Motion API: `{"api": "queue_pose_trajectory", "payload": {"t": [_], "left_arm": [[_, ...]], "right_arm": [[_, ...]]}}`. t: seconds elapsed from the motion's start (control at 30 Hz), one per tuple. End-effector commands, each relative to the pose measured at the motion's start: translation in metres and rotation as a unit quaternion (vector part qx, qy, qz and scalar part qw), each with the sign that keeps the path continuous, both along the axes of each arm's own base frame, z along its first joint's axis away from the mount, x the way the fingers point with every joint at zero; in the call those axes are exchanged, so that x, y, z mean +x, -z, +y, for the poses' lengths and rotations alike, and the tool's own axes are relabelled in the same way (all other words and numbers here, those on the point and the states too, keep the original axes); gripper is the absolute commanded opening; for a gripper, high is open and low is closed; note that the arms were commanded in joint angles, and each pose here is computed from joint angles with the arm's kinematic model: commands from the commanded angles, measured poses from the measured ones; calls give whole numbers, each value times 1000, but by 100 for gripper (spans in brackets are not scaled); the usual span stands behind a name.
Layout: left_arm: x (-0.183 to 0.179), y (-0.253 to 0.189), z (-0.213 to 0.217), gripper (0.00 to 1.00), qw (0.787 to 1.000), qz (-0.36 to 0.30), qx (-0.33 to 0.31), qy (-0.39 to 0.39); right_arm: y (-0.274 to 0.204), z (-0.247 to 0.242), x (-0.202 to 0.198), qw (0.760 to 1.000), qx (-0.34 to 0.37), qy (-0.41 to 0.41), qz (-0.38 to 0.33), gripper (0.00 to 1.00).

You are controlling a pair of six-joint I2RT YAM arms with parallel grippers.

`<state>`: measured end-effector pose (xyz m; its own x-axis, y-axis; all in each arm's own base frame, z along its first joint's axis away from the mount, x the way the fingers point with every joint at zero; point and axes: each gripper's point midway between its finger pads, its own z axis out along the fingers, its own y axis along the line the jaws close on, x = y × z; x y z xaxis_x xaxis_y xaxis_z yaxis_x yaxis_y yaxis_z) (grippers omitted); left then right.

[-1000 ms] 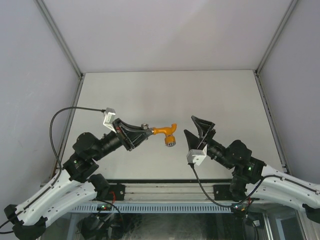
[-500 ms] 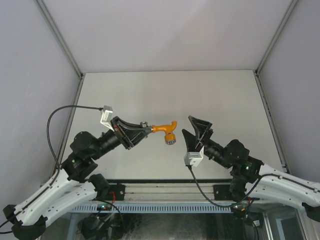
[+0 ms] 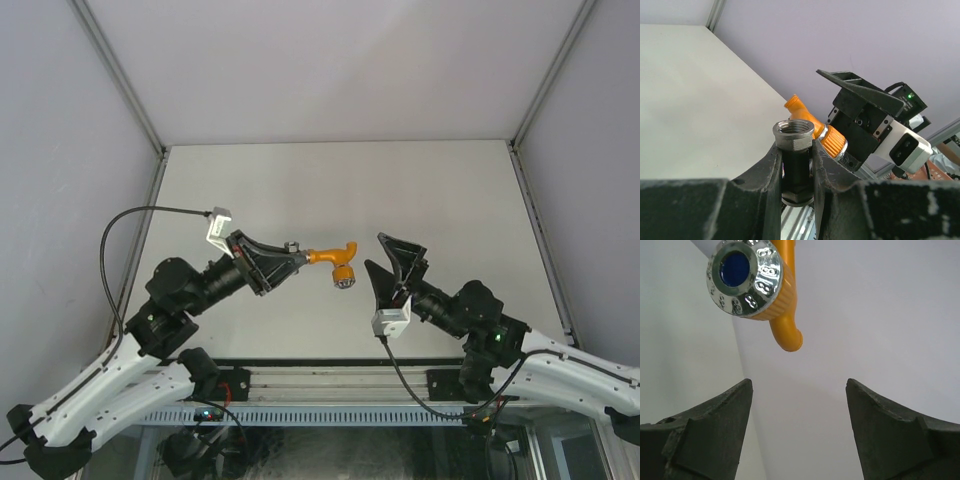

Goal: Install the water faucets

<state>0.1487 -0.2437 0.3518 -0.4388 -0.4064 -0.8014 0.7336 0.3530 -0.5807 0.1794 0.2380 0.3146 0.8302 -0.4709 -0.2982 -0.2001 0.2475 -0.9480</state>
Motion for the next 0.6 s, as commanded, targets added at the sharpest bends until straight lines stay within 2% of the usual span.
{"api": "queue_pose_trajectory", "payload": {"t": [0.0,0.23,0.37,0.57], "left_arm": [[-11,-58,6,0,997,-27,-67,10],[-10,-56,0,0,997,-8,-73,20],[-13,-60,-6,0,995,4,-93,43],[-18,-59,-10,0,992,15,-108,63]], "right_arm": [[-18,-4,-9,999,15,-18,-41,75],[-25,11,-17,996,14,-51,-67,77],[-19,30,-17,996,0,-73,-59,77],[-27,43,-14,994,25,-85,-65,75]]}}
